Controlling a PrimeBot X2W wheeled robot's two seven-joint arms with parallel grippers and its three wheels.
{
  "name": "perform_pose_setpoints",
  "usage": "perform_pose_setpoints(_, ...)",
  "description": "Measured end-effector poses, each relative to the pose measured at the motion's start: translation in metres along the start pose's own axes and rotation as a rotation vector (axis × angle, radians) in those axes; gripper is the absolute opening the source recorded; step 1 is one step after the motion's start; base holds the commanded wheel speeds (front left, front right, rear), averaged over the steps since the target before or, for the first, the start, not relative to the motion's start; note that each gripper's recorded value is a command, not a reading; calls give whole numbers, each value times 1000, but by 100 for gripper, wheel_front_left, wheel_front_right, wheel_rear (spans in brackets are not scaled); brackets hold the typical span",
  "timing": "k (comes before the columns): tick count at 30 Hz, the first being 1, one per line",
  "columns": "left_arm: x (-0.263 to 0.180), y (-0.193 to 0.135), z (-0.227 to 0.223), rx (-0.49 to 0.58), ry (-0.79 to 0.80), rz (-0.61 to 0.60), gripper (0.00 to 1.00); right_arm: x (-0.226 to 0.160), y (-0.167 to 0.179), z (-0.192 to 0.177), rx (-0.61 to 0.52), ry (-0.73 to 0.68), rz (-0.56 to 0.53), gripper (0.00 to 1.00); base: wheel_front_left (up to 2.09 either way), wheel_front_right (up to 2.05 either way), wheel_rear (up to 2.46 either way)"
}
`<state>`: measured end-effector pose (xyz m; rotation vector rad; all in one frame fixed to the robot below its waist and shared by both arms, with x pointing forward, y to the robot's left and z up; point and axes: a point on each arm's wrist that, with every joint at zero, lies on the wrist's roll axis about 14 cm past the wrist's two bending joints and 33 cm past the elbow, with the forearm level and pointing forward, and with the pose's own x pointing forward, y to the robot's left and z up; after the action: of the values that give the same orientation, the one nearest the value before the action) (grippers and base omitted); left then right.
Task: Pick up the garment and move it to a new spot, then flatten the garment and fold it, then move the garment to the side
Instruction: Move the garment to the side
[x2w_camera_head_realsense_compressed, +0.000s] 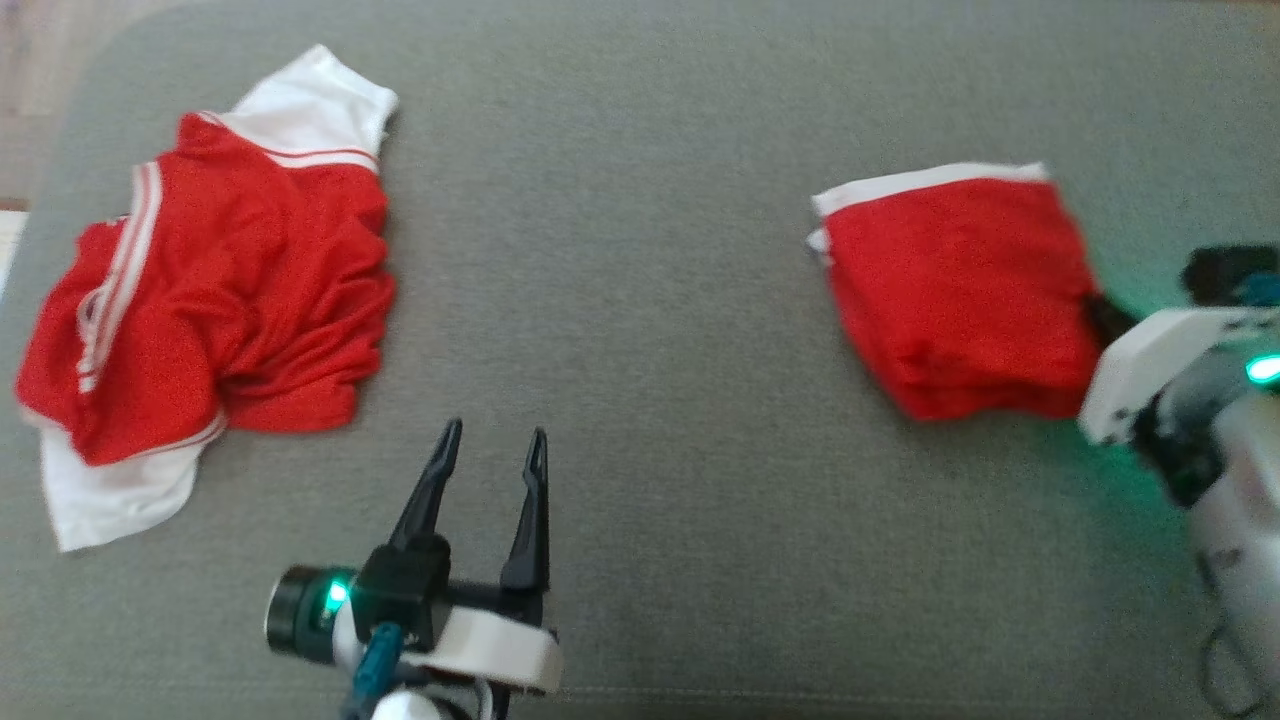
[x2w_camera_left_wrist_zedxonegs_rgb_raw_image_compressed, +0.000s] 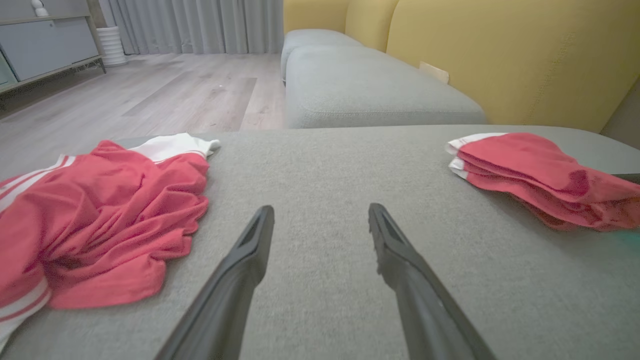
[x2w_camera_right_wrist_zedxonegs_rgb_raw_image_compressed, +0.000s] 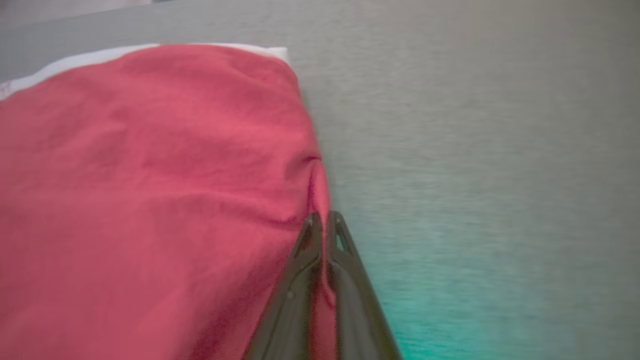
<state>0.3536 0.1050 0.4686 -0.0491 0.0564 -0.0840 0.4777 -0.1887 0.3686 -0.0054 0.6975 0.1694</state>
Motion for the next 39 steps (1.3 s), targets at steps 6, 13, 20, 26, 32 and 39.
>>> perform_pose_setpoints(6, 35, -27, 9, -18, -44, -99, 100, -12, -84, 18, -60, -30, -165, 0, 0, 0, 0)
perform_pose_setpoints(13, 75, -70, 14, -22, -103, -253, 100, -35, -174, 37, -107, -67, -362, 0, 0, 0, 0)
perform_pose_setpoints(20, 106, -101, 13, -41, -155, -362, 100, -56, -236, 39, -155, -78, -524, 0, 0, 0, 0)
perform_pose_setpoints(26, 114, -112, 4, -61, -147, -394, 100, -68, -262, 41, -169, -84, -609, 0, 0, 0, 0)
perform_pose_setpoints(32, 111, -112, 1, -41, -134, -402, 100, -76, -265, 58, -259, -145, -646, 100, 0, 0, 0)
perform_pose_setpoints(39, 95, -96, 23, -7, -162, -343, 100, -51, -189, 70, -234, -287, -506, 100, 0, 0, 0)
